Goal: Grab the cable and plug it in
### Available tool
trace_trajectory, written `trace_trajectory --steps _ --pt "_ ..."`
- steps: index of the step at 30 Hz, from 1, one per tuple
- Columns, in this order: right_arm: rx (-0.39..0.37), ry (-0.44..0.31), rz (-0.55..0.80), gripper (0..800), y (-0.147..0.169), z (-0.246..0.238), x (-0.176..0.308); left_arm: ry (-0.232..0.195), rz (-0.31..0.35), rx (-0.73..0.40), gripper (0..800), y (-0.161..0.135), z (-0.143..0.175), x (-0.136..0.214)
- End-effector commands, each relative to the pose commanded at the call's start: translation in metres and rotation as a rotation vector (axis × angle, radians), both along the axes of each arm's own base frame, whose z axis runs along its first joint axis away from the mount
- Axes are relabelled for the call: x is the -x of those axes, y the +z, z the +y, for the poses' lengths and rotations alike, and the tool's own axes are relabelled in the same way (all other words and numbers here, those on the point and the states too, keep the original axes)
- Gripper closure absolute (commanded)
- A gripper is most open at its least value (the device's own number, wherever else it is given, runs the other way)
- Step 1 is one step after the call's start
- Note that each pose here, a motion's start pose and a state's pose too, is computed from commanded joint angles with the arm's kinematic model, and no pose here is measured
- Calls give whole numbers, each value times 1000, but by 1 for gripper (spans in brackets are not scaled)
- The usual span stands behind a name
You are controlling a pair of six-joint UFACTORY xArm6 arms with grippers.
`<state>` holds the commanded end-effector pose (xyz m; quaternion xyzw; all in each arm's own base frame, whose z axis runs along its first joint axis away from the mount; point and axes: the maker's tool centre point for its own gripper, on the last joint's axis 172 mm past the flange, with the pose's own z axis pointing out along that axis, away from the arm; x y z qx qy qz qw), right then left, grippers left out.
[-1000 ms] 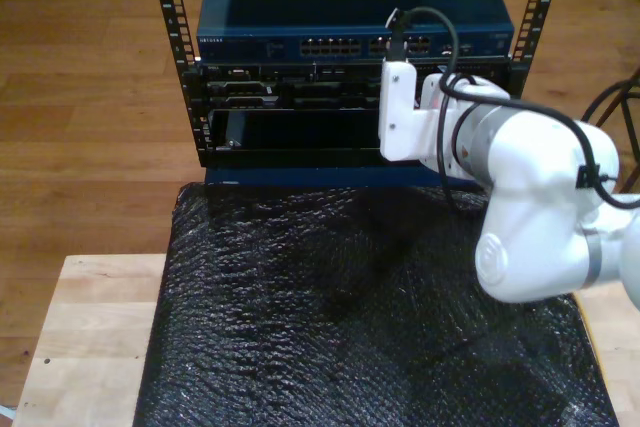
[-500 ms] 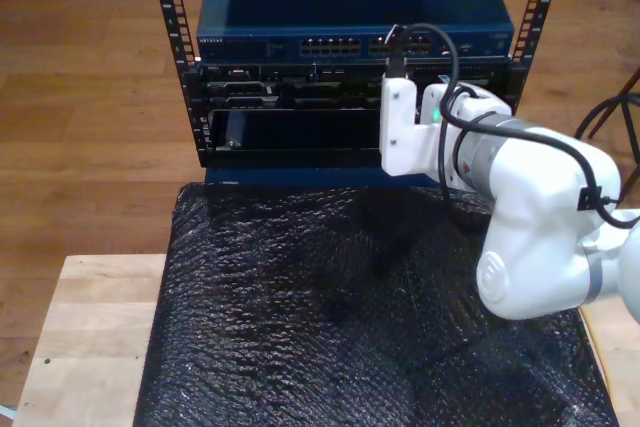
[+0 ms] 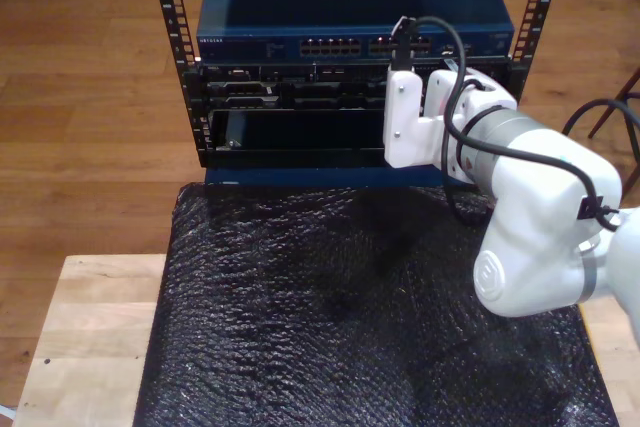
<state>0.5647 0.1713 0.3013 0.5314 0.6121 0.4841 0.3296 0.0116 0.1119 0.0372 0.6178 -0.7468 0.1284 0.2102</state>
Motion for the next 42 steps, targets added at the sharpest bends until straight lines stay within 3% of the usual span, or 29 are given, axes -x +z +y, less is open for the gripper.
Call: trace_trajectory --steps 13,23,42 --pt "-21 -28 -99 800 18 -6 -24 0 0 0 0 0 0 0" --pt "4 -43 -144 800 33 -18 -32 -1 -1 0 0 0 0 0" --pt "-6 -84 -322 800 14 -33 -26 -1 -1 0 0 0 0 0"
